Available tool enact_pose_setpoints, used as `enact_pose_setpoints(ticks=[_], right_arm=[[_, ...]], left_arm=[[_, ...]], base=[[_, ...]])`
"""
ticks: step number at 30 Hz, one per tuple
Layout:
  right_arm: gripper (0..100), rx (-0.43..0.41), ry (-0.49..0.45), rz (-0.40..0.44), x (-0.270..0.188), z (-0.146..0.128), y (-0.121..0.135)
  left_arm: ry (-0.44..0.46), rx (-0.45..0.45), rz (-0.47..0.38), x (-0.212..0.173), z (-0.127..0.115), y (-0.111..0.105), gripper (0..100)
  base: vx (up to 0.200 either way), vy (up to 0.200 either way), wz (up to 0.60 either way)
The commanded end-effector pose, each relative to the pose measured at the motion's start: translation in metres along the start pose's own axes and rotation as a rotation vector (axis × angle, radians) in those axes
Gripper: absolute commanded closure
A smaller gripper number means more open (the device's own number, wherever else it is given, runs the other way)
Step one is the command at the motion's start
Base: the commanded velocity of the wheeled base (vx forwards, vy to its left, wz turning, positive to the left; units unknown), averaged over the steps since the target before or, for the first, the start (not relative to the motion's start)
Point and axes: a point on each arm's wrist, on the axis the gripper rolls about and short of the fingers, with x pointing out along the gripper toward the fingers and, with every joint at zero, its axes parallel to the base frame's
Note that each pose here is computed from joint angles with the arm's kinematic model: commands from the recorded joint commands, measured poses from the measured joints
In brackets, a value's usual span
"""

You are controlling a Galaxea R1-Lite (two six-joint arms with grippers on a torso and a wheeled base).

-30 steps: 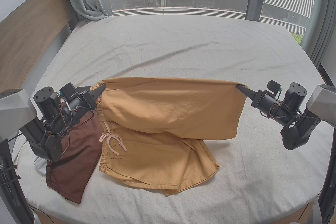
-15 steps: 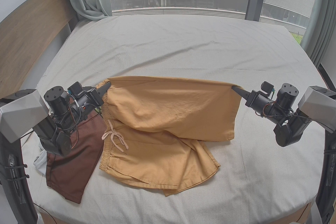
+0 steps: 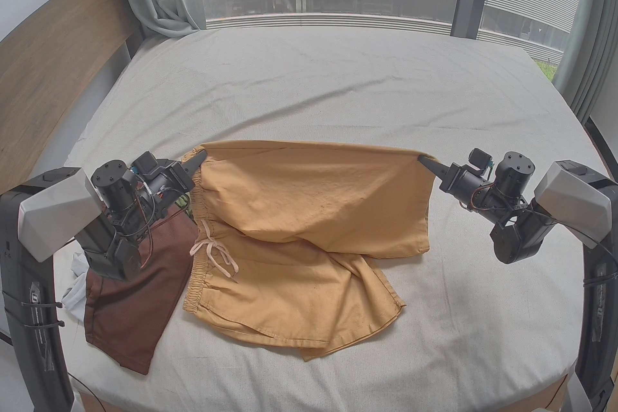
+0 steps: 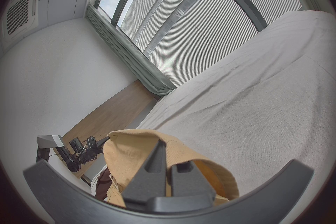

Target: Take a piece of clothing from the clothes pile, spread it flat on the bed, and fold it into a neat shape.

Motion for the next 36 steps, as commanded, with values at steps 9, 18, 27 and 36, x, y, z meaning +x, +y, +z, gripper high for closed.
enact_pose_setpoints(ticks=[9, 18, 27, 36], right_arm=[[100, 0.003, 0.001, -0.004, 0.004, -0.007, -0.010], [0, 0.000, -0.043, -0.072, 0.004, -0.011, -0.011], [0, 0.025, 0.028, -0.069, -0.022, -0.022, 0.025], [0, 0.034, 0.178, -0.076, -0.067, -0.046, 0.077]], left_arm=[[-0.005, -0.004, 0.006, 0.007, -0.007, 0.013, 100], [0.011, -0.047, 0.010, 0.008, -0.012, 0.006, 0], [0.081, -0.090, 0.083, -0.009, -0.012, 0.000, 0], [0.131, -0.120, 0.158, -0.052, 0.000, -0.015, 0]], base=[[0.000, 0.000, 0.00], [0.000, 0.000, 0.00], [0.000, 0.000, 0.00], [0.000, 0.000, 0.00]])
